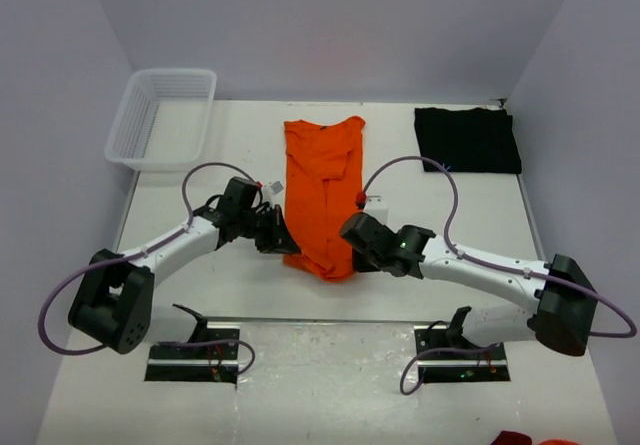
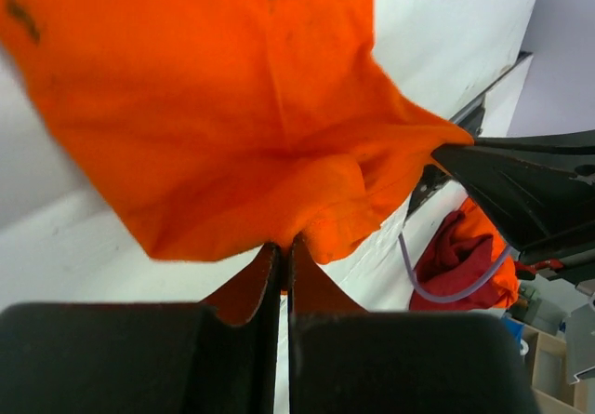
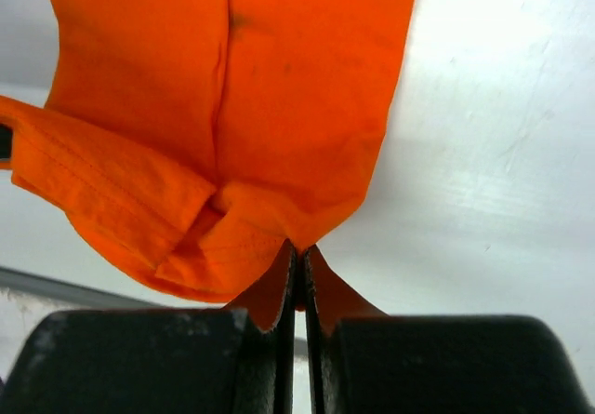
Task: Fold and stack the t-shirts
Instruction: Grab the bottom of the folded rectangular tshirt with both arms
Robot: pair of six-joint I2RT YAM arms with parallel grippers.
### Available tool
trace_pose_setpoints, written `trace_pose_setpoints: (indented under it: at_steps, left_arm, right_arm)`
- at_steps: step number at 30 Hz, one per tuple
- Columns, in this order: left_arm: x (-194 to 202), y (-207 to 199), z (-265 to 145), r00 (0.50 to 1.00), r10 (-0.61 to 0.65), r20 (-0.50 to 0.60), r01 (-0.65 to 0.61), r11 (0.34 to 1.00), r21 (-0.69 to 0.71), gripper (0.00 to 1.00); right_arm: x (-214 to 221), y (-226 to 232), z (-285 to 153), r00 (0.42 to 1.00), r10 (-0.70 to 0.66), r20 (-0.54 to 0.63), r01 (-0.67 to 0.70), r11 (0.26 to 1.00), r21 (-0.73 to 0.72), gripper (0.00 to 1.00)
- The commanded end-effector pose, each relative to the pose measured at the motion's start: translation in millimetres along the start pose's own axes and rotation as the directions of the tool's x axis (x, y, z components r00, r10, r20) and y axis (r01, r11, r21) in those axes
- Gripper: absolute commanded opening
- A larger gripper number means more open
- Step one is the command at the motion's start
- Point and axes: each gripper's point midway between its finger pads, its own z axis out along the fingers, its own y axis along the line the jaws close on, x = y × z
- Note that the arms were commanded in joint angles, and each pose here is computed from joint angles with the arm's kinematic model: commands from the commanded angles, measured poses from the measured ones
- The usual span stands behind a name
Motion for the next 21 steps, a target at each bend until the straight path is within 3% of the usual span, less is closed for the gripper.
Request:
trace_pose_setpoints:
  at_steps: [1,8,21]
  left_arm:
    - [-35.0,-30.1,1.4,0.995,0.088,0.044,-0.09,0.994,0.054,0.0]
    - [-90.0,-46.1,15.6,0.992,0.097,0.077,-0.1,0.994,0.042,0.0]
    - [-165.6,-14.3,20.2,0.989,0.017,0.147,-0.022,0.999,0.034,0.0]
  right_arm:
    - [-34.1,-4.3,-2.7,0.997,-0.061,0.038,0.06,0.998,0.011,0.0]
    - [-98.2,-11.0,12.7,0.993,-0.098,0.066,0.099,0.995,-0.004,0.0]
    - [-178.9,-9.5,58.8,0.993,-0.115,0.034,0.117,0.99,-0.076,0.0]
